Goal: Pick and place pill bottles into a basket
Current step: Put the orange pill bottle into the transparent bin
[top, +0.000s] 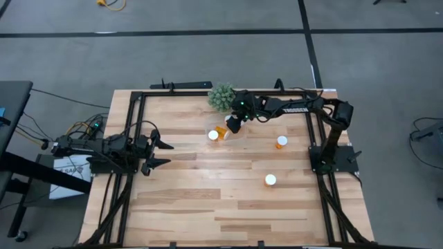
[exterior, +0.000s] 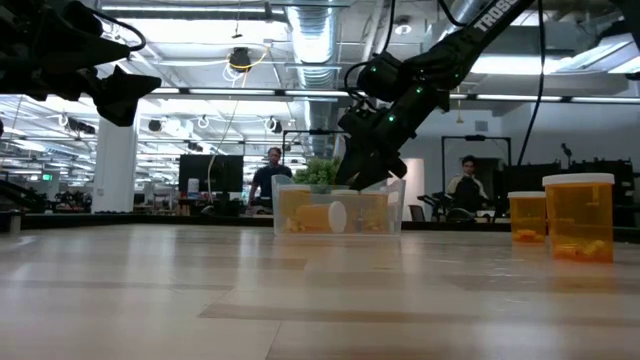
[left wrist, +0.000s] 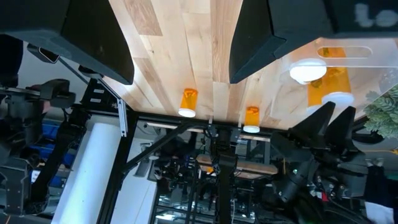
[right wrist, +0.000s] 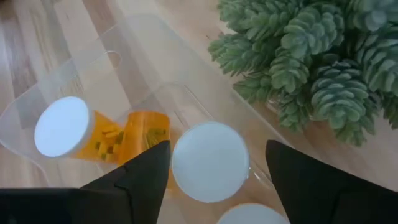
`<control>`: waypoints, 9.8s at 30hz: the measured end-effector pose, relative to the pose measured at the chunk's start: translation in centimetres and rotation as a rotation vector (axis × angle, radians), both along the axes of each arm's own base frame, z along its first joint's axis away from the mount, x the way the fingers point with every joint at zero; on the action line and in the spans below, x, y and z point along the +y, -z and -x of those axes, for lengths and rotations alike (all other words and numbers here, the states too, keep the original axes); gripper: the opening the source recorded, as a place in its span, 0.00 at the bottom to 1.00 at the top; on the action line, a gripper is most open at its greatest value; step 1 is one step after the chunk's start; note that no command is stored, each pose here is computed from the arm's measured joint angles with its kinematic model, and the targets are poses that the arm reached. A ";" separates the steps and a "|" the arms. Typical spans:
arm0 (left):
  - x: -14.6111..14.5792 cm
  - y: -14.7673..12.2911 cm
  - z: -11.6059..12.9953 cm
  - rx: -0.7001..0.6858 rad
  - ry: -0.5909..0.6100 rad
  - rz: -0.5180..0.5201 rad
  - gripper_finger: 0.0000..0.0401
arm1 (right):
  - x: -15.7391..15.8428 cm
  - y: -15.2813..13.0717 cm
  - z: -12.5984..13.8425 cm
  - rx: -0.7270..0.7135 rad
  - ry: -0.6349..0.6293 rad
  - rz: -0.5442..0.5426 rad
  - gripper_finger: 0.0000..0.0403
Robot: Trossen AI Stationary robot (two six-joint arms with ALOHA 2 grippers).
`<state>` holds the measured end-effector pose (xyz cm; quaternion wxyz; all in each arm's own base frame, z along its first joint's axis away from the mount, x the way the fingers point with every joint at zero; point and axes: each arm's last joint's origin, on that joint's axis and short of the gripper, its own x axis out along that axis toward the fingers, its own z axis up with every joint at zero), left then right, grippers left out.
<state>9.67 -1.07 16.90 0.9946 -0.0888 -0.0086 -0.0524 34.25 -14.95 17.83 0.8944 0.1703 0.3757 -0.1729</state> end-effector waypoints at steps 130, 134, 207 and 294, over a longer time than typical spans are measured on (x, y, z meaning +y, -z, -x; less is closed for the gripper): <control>0.0 0.0 0.0 0.000 0.000 0.000 0.63 | 13.5 -2.7 25.3 -0.295 0.228 -0.077 0.65; 0.0 0.0 0.0 0.000 0.000 0.000 0.63 | 13.7 -1.9 25.4 -0.213 0.274 -0.142 0.65; 0.0 0.0 0.0 0.000 0.000 0.000 0.63 | 12.8 2.7 19.3 0.164 0.334 -0.035 0.47; 0.0 0.0 0.0 0.000 0.000 0.000 0.63 | 7.0 -1.0 3.9 0.015 -0.060 0.037 0.63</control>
